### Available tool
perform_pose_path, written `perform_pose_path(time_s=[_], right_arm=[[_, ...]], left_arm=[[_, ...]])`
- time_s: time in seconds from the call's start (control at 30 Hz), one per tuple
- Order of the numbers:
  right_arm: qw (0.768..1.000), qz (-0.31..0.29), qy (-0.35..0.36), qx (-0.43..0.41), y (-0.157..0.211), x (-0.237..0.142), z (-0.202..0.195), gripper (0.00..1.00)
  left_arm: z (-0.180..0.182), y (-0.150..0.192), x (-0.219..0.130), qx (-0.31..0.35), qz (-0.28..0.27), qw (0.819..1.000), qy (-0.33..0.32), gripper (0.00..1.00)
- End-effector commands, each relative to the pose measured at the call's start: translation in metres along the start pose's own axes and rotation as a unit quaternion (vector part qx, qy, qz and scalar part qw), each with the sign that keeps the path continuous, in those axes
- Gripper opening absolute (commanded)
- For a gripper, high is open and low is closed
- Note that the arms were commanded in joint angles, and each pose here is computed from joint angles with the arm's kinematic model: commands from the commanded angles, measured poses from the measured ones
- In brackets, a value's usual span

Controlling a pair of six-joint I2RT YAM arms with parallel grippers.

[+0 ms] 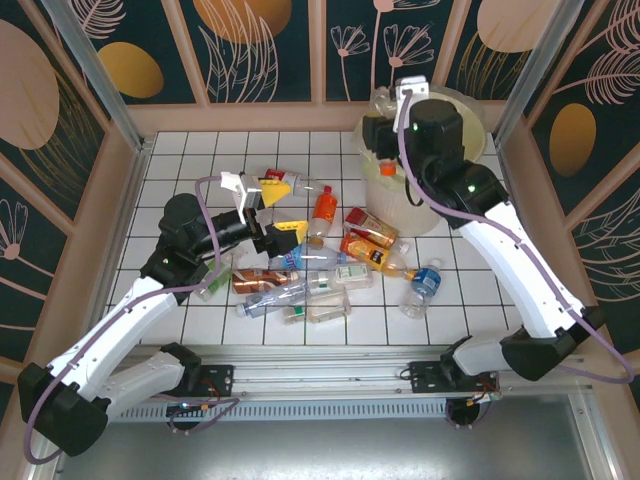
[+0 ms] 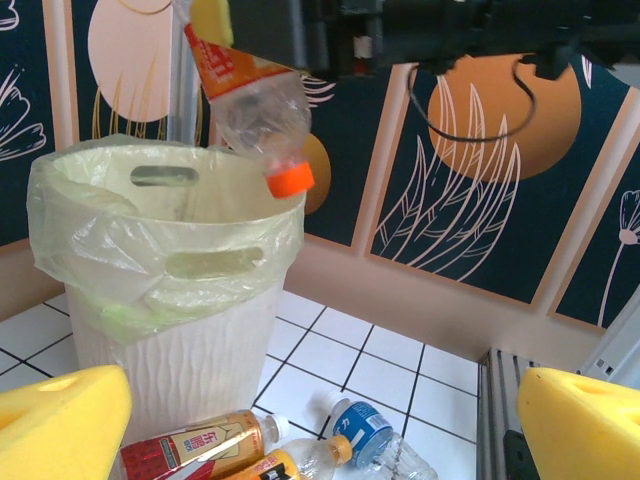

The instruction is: Put the plastic bottles in the bin

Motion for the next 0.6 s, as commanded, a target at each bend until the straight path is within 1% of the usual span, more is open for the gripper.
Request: perform_pose_path(time_s=[0.0,0.13,0.23,0.4,0.57], right_arm=[[0.999,-0.042,0.023,0.000,-0.023,0.012,-0.017,0.55],[0.997,-0.044,0.060,0.014,-0.029,0.034,-0.045,0.55],[0.996,-0.032,0.082,0.024,-0.026,0.053,-0.067,0.54],[0.996,-0.002,0.072,0.051,-0.011,0.083,-0.100,0.54],[0.996,0.047,0.027,0.070,0.011,0.110,-0.121,0.54]], left_arm=[[-0.003,-0.003,-0.002,0.013,-0.009,1.000,-0.002,0.99],[-0.003,-0.004,-0.002,0.015,-0.008,1.000,-0.002,0.99],[-0.004,-0.003,-0.003,0.018,-0.005,1.000,0.000,0.99],[-0.004,-0.004,-0.002,0.017,-0.003,1.000,0.004,0.99],[-0.005,-0.003,-0.002,0.018,0.000,1.000,0.007,0.99]])
Point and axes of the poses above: each hand's point on the last joint's axis, 136 mm out from that joint toward the fingers, its own x axis out along the fingers, its own z axis along the line the jaws close on, y = z × x, the point moved 9 cm from there along -x, back along the fingers
